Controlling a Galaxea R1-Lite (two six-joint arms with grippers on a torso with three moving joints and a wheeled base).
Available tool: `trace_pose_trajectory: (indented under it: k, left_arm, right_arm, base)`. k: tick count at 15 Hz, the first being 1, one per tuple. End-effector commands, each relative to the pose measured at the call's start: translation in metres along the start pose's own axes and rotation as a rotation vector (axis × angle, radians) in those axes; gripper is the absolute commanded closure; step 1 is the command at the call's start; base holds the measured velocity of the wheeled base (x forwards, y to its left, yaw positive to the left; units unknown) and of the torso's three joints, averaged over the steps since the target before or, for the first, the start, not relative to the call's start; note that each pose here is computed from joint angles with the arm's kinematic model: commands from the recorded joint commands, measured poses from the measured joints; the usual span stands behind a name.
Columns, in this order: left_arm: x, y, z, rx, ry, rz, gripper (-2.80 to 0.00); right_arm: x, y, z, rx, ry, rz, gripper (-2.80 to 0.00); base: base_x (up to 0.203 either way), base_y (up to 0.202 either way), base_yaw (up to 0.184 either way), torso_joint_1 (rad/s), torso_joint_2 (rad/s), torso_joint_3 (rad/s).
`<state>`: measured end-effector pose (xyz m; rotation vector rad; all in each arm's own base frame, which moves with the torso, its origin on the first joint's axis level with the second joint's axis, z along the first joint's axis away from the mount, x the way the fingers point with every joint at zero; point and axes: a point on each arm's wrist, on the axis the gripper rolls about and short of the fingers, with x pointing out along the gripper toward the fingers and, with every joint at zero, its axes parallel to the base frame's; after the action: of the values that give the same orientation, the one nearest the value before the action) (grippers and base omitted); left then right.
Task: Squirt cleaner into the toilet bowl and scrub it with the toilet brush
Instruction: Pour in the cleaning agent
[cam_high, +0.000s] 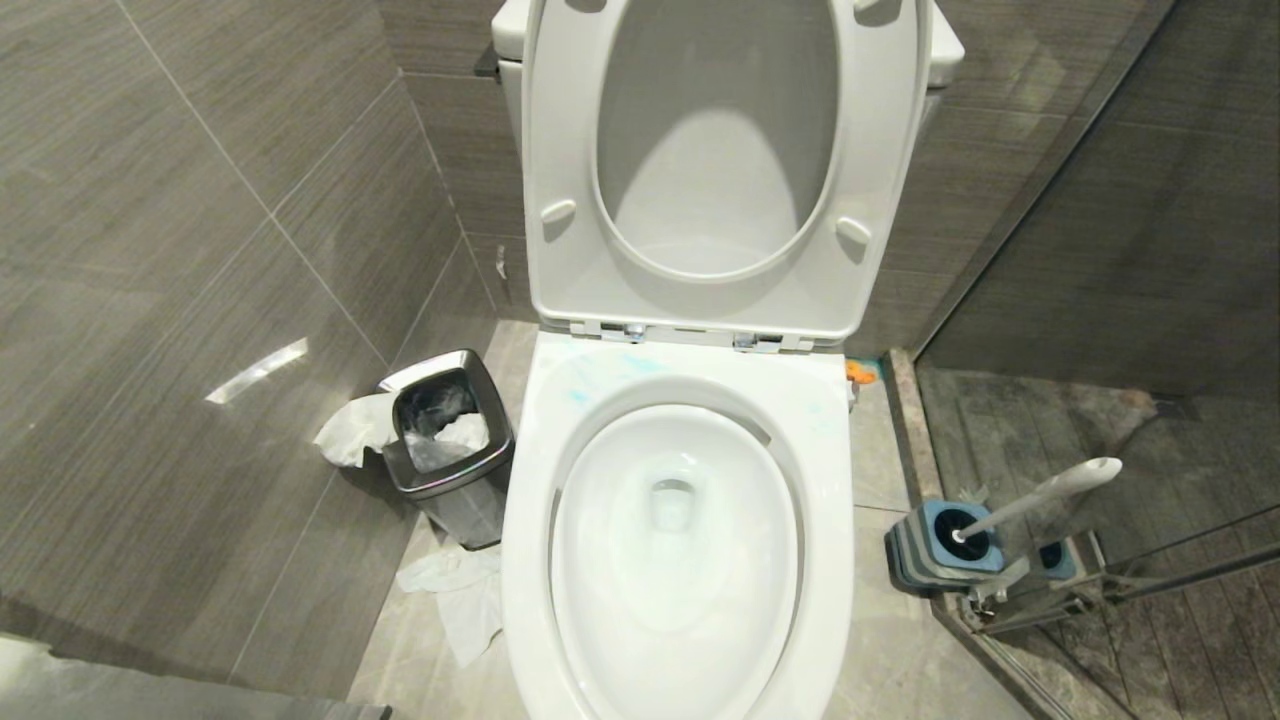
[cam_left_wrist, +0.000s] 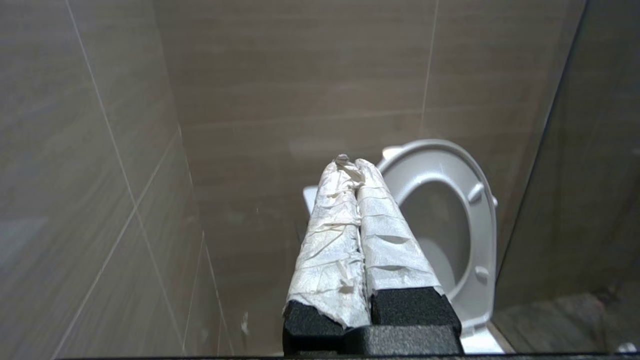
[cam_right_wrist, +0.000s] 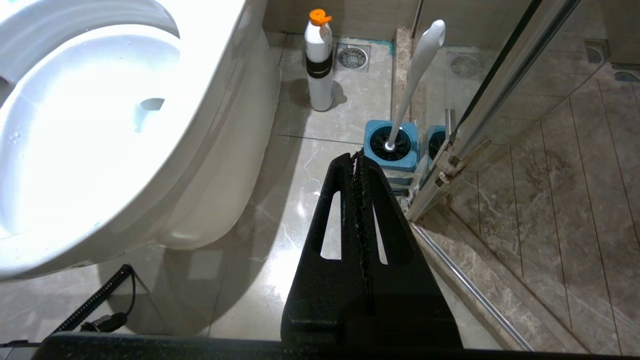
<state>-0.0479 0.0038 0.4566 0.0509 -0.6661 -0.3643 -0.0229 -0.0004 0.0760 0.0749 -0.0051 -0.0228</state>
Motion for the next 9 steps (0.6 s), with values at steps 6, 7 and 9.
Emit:
trace_pose_trajectory:
  k: [6,7,9]
  left_arm:
    - [-0.130,-0.044,-0.044,0.022,0.092,0.019,0.00]
    - [-0.144,-0.051,-0.051,0.010,0.104,0.016,0.00]
    - [-0.171,-0.065,-0.071,-0.008,0.132,0.003,0.00]
  right_arm:
    - [0.000,0.000,0.000,0.000,0.000,0.000,0.00]
    - [0.000,0.000,0.000,0.000,0.001,0.000,0.00]
    - [0.000,0.000,0.000,0.000,0.000,0.000,0.00]
  base:
    - [0.000,0.000,0.000,0.000,0.00,0.000]
    - [0.000,0.000,0.000,0.000,0.00,0.000]
    - [0.000,0.000,0.000,0.000,0.00,0.000]
